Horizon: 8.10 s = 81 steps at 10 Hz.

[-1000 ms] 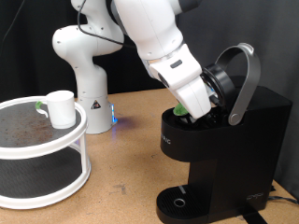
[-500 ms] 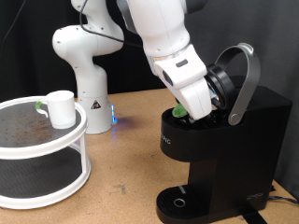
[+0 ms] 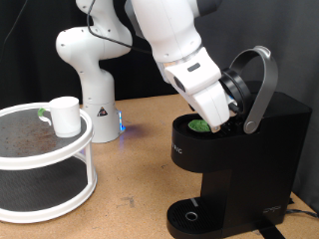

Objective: Make a cup of coffee with the keurig machine

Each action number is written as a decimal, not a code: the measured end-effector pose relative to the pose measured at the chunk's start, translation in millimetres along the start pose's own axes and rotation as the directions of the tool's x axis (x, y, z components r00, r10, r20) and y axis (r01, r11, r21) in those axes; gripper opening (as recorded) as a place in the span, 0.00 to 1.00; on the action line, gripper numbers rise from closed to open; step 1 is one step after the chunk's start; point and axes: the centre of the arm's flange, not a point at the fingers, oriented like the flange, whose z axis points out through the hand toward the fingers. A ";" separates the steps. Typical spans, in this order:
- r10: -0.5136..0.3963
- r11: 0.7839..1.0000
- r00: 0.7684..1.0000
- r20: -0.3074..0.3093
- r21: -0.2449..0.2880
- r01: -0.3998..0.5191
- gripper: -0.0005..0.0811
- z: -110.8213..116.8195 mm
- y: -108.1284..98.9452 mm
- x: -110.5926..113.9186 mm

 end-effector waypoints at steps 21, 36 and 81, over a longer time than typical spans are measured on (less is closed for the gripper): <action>0.007 0.971 0.893 -0.449 0.217 0.101 0.99 -170.2 -18.8 -13.1; -0.044 0.972 0.955 -0.292 0.208 0.108 0.99 -76.2 -154.3 132.1; 0.087 0.995 0.968 -0.234 -0.034 -0.097 0.01 -65.0 27.3 -49.7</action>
